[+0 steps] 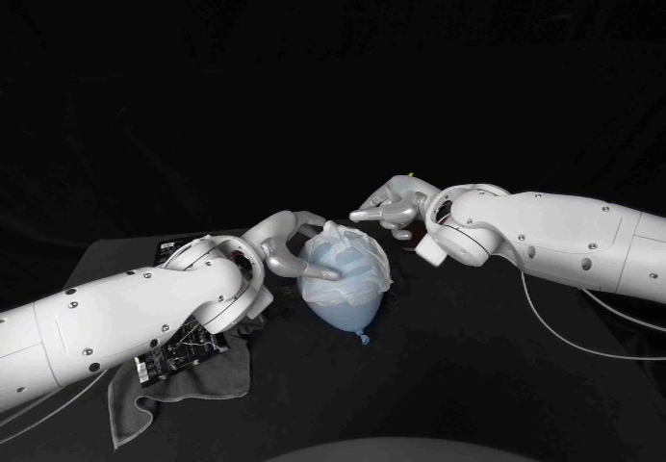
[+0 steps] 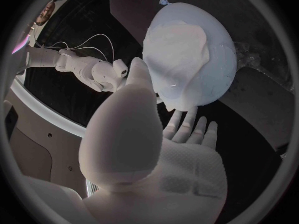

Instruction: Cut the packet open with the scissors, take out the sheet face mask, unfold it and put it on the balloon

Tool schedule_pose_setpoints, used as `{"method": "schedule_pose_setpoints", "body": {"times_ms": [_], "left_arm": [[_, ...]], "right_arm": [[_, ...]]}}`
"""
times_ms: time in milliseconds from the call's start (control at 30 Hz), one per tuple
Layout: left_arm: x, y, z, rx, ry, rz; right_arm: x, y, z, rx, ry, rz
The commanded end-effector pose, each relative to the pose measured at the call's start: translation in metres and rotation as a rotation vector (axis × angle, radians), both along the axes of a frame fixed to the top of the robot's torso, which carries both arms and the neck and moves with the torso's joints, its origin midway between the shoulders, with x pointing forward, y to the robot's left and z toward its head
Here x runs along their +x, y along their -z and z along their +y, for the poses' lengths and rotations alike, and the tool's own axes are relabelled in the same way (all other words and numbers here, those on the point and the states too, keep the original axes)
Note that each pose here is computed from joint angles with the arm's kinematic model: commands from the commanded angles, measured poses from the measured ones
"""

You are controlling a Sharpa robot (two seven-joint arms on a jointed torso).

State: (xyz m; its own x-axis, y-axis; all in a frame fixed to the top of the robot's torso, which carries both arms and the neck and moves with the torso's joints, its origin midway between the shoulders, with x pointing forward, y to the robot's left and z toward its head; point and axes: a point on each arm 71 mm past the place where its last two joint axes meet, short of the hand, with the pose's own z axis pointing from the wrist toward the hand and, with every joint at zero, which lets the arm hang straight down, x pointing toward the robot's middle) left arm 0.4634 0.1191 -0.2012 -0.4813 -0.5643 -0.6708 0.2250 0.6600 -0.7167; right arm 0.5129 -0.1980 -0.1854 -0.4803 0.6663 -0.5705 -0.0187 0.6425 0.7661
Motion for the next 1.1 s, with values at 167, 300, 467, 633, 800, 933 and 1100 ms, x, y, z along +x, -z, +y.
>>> {"method": "schedule_pose_setpoints", "body": {"times_ms": [167,300,467,633,800,933,1100], "left_arm": [[-0.0048,-0.0040,-0.002,-0.025,0.015,-0.038],[-0.0055,-0.0037,-0.001,-0.023,0.017,-0.035],[-0.0047,-0.0021,0.001,-0.014,0.015,-0.026],[-0.0029,-0.0008,0.003,-0.006,0.011,-0.021],[-0.0021,0.0004,0.004,0.002,0.011,-0.019],[-0.0023,0.0008,0.004,0.004,0.014,-0.018],[-0.0028,0.0009,0.003,0.004,0.017,-0.017]], "right_arm": [[-0.003,0.001,0.012,-0.047,-0.038,0.045],[-0.004,-0.001,0.019,-0.063,-0.060,0.032],[-0.006,-0.002,0.028,-0.101,-0.092,-0.002],[-0.005,-0.003,0.030,-0.139,-0.110,-0.038],[-0.004,-0.004,0.032,-0.185,-0.127,-0.080],[-0.004,-0.005,0.035,-0.213,-0.140,-0.104],[-0.004,-0.006,0.038,-0.234,-0.144,-0.128]]}}
